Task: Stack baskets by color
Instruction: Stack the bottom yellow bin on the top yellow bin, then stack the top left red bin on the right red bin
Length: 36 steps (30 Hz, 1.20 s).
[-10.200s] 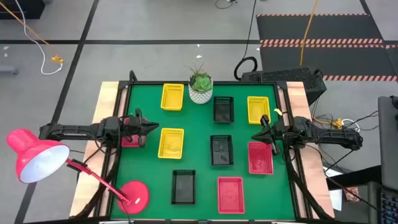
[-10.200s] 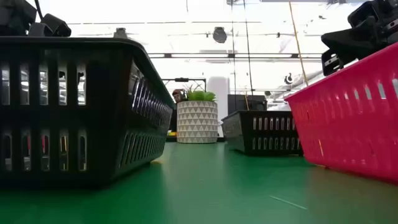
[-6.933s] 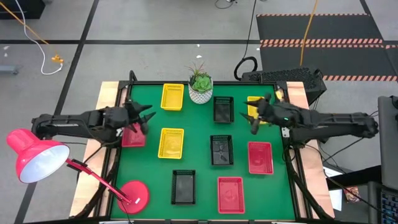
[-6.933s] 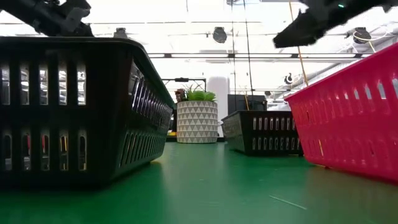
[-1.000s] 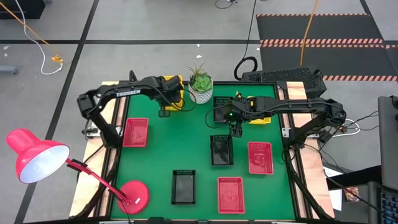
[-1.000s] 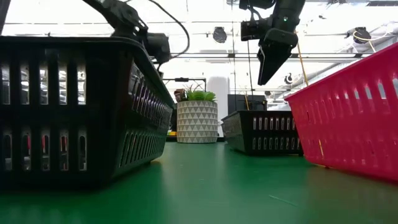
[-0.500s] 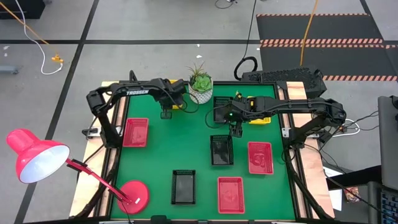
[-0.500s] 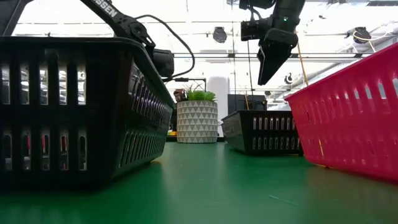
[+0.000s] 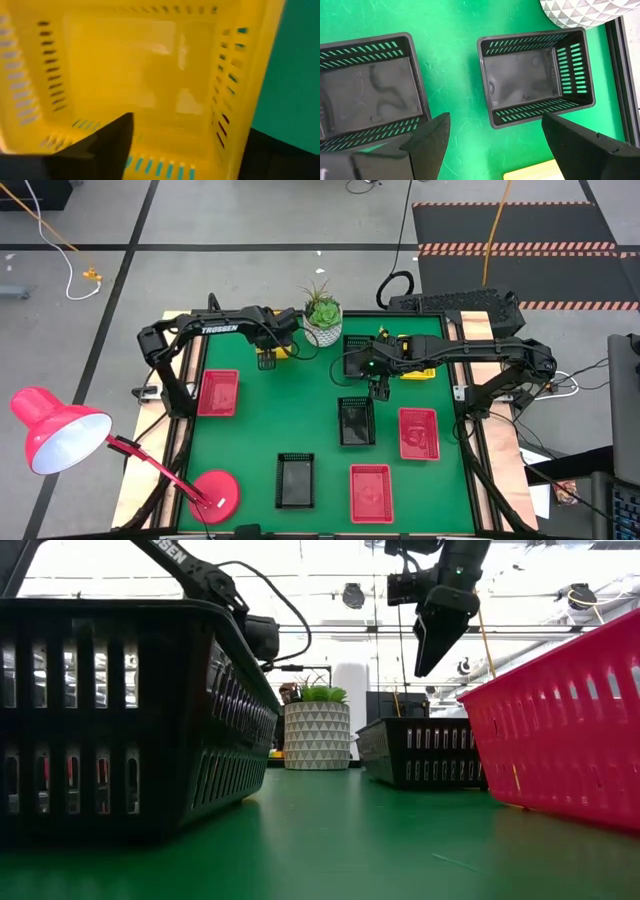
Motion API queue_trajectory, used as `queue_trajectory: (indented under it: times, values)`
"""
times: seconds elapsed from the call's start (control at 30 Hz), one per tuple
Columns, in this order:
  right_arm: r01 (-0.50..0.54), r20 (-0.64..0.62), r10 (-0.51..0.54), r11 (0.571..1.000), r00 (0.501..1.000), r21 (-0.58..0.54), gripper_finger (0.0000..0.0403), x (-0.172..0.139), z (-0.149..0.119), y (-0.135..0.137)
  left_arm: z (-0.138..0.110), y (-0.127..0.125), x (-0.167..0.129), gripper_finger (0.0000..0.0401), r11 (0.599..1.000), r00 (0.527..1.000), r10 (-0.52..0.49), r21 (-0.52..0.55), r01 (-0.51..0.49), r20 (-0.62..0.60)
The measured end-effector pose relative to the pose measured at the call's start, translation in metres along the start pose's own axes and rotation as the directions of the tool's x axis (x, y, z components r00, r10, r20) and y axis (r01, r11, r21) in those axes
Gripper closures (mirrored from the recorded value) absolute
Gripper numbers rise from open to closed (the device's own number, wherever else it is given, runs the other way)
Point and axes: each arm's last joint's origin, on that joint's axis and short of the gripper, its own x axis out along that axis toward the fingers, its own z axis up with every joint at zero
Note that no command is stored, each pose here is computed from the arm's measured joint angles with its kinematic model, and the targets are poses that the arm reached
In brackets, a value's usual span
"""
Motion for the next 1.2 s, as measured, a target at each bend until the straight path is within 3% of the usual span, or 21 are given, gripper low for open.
queue_trajectory:
  times: [0.23,0.4,0.5,0.63,0.73,1.0,1.2]
  values:
    - [0.002,0.001,-0.002,1.0,1.0,-0.01,0.0094,0.0,0.0,-0.001,-0.013,0.009,-0.04,0.0075,0.994,0.988,0.092,-0.07,-0.084,0.123]
    - [0.002,0.006,-0.002,1.0,1.0,-0.009,0.0094,0.0,0.001,-0.001,-0.028,0.009,-0.063,0.0084,0.988,0.98,0.109,-0.123,-0.089,0.167]
    - [0.002,0.003,-0.002,1.0,1.0,-0.009,0.0094,0.0,0.0,-0.001,-0.037,0.005,-0.069,0.01,0.984,0.988,0.059,-0.172,-0.034,0.14]
    - [0.002,-0.003,-0.002,1.0,1.0,0.0,0.0094,0.001,-0.001,0.0,-0.05,-0.014,-0.074,0.0122,0.969,0.993,-0.113,-0.217,0.119,0.04]
    - [0.002,-0.004,-0.002,1.0,1.0,-0.003,0.0094,0.007,-0.003,0.001,-0.057,-0.032,-0.083,0.0137,0.954,0.981,-0.192,-0.239,0.18,-0.027]
    - [0.002,-0.081,-0.003,1.0,0.997,-0.01,0.0094,0.028,-0.026,0.005,-0.074,-0.082,-0.113,0.0162,0.961,0.972,-0.219,-0.192,0.2,-0.085]
    - [-0.002,0.005,0.002,1.0,1.0,0.005,0.0094,0.021,-0.034,0.006,-0.094,-0.116,-0.121,0.0162,0.955,0.969,-0.227,-0.217,0.202,-0.093]
